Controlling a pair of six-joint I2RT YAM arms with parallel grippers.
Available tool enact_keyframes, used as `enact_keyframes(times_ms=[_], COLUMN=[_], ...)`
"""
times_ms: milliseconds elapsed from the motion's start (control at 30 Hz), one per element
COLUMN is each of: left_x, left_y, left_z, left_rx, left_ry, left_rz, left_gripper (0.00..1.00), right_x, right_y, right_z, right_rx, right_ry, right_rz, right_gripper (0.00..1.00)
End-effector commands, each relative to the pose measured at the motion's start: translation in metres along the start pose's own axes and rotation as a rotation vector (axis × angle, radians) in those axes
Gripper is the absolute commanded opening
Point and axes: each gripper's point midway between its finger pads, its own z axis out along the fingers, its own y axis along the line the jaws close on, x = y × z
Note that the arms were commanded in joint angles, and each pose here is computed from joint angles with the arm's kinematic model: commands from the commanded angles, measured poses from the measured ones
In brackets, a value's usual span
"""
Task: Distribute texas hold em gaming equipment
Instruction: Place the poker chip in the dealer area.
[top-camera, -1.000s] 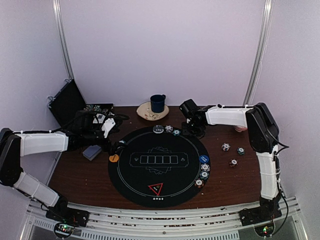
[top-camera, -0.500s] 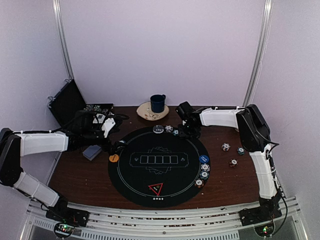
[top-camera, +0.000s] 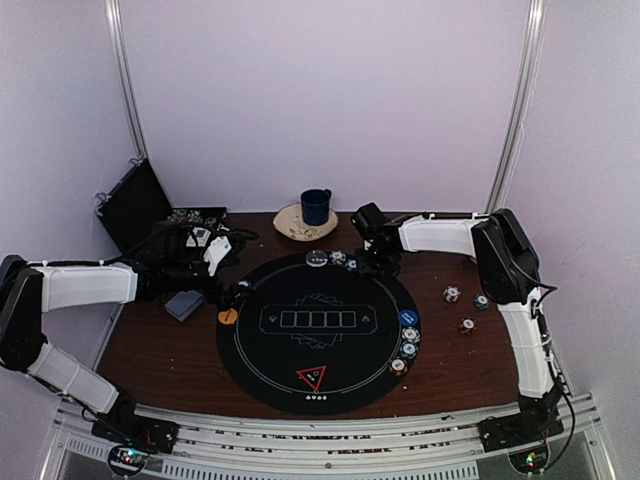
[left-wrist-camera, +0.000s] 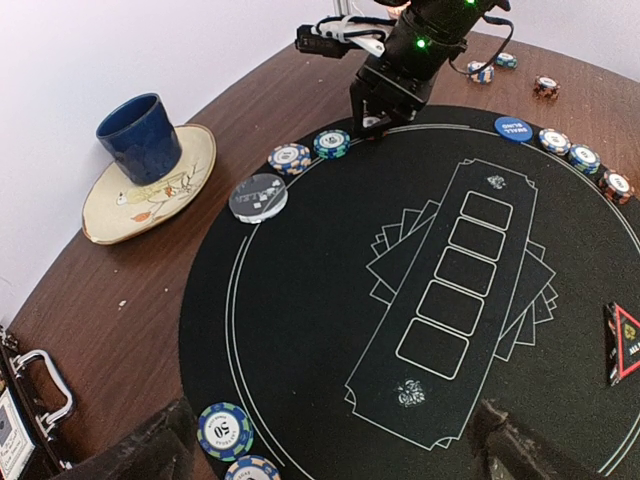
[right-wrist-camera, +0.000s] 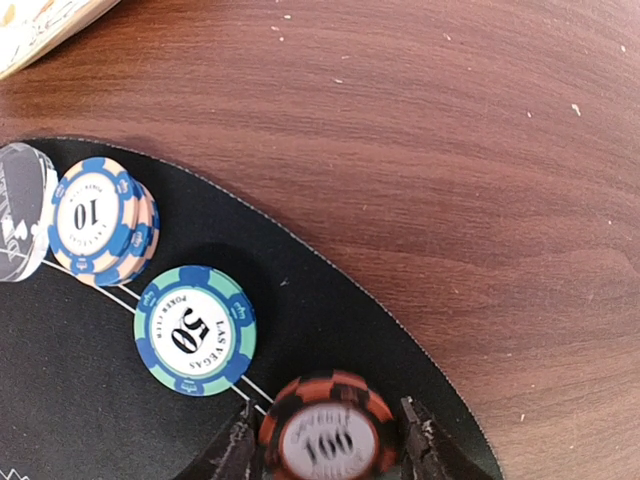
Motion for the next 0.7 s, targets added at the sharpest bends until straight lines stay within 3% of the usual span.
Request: enact_keyframes(times_ms=[0, 500, 667], left_x=[-0.007, -0.008, -0.008], left_y=[0.005, 0.005, 0.004], left_z=[0.001, 0.001, 0.001], left_rx=[-0.009, -0.006, -0.003], left_ry=[-0.03, -0.03, -0.03], left_rz=[0.017, 0.017, 0.016], left_gripper=[0.98, 0.98, 0.98], right_x=[-0.007, -0.009, 0.011], right_y=[0.004, -0.003, -0.013], right_z=[-0.002, -0.05, -0.043], right_rx=[0.0, -0.046, -0.011], right_ry=[-0.017, -0.048, -0.009], right_rz=[-0.007, 0.012, 0.008], right_gripper=[0.49, 0.53, 0.5])
